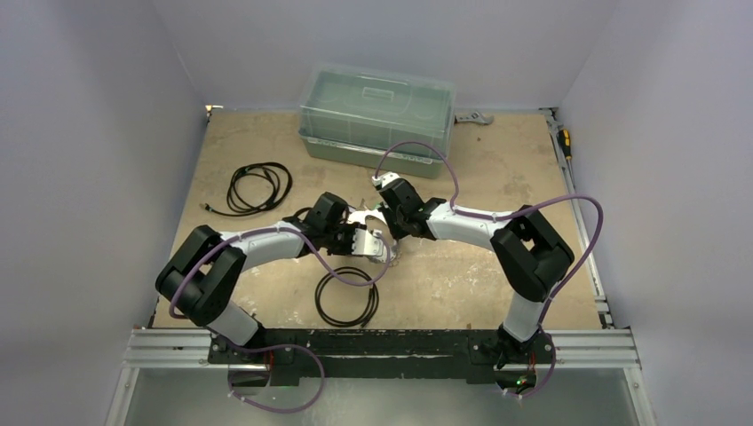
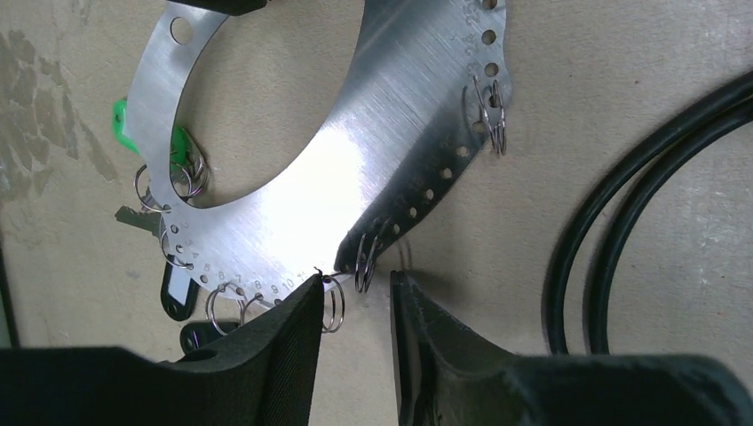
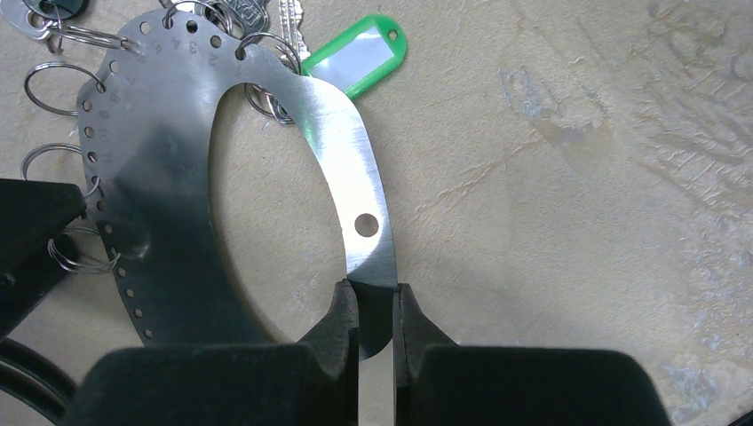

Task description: Put the keys on the keyring

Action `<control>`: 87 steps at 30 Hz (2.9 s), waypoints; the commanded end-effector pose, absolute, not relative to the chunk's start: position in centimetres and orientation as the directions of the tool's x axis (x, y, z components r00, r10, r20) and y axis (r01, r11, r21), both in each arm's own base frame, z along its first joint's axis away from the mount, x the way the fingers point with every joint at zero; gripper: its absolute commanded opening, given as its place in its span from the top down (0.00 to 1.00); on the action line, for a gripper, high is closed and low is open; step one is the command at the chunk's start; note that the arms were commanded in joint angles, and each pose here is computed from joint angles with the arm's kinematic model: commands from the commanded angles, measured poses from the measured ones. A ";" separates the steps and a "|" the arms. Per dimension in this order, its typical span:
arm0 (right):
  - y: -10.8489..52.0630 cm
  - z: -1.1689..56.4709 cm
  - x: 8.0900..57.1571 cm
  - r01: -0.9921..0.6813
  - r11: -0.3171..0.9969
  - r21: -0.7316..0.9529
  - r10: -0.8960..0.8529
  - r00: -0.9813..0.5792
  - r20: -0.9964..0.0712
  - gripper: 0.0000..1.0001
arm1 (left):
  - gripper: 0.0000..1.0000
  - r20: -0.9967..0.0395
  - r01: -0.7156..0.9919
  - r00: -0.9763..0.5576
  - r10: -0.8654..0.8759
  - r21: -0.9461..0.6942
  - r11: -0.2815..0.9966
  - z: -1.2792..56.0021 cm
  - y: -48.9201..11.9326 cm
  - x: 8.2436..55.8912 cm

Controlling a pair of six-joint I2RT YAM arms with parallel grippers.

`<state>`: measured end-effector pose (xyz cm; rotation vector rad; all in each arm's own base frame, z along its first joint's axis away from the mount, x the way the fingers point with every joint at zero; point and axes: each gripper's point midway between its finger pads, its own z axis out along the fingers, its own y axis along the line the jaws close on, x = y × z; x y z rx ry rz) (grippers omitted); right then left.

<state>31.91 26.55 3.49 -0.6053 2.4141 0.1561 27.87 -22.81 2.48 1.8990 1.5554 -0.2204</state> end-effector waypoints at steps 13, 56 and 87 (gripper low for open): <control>26.8 4.0 32.5 -0.455 0.890 -0.033 -0.374 -0.685 -0.625 1.00 | 0.82 -0.546 0.920 0.308 0.779 0.379 -0.098 2.9 -24.3 28.7; 22.3 26.4 29.6 -0.426 0.869 0.252 0.187 -0.189 -0.964 0.49 | 1.00 -0.779 0.723 0.569 0.263 0.626 0.292 28.3 -25.7 23.1; 30.6 33.8 16.8 -0.988 0.153 -0.022 0.164 0.048 -0.985 0.53 | 1.00 -0.798 0.785 0.602 -0.035 0.583 0.210 32.7 -24.8 14.9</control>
